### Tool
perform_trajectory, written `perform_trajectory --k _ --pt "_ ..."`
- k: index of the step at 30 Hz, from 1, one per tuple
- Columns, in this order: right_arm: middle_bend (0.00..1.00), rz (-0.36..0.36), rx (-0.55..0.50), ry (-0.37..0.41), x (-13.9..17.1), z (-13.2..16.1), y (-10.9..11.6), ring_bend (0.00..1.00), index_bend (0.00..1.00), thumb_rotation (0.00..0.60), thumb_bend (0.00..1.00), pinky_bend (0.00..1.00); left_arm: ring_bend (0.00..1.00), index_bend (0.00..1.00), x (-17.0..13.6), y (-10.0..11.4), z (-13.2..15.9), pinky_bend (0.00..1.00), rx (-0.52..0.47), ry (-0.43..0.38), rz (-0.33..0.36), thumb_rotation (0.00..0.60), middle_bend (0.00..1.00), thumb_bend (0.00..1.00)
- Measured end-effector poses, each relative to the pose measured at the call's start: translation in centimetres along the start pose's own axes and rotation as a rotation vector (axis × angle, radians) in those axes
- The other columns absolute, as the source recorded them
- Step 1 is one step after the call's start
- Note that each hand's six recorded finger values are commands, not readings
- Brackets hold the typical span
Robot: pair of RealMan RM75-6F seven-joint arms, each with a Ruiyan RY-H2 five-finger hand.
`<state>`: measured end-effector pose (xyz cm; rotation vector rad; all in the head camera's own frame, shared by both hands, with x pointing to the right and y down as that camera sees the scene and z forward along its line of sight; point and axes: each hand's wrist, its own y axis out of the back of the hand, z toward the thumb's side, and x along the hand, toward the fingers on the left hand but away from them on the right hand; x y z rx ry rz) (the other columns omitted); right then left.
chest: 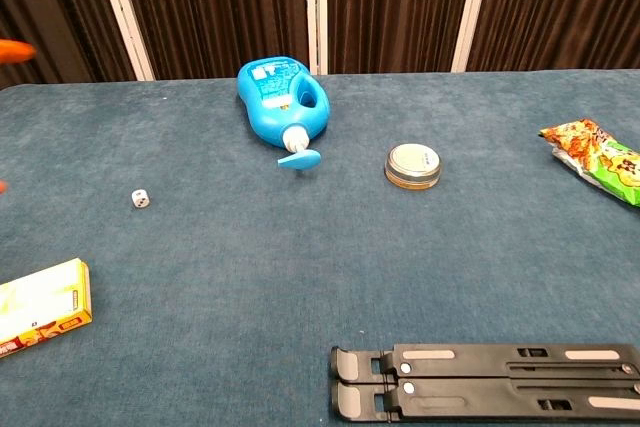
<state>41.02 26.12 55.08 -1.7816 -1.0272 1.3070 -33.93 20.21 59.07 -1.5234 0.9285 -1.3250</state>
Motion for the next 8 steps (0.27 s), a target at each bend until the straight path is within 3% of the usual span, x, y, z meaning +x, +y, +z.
perform_trajectory --k 8 --pt "0.0 0.008 0.014 0.007 -0.2 0.2 -0.5 0.0 0.0 0.6 0.08 0.0 0.0 0.0 -4.5 0.5 -3.8 0.0 0.007 0.069 0.011 0.6 0.0 0.22"
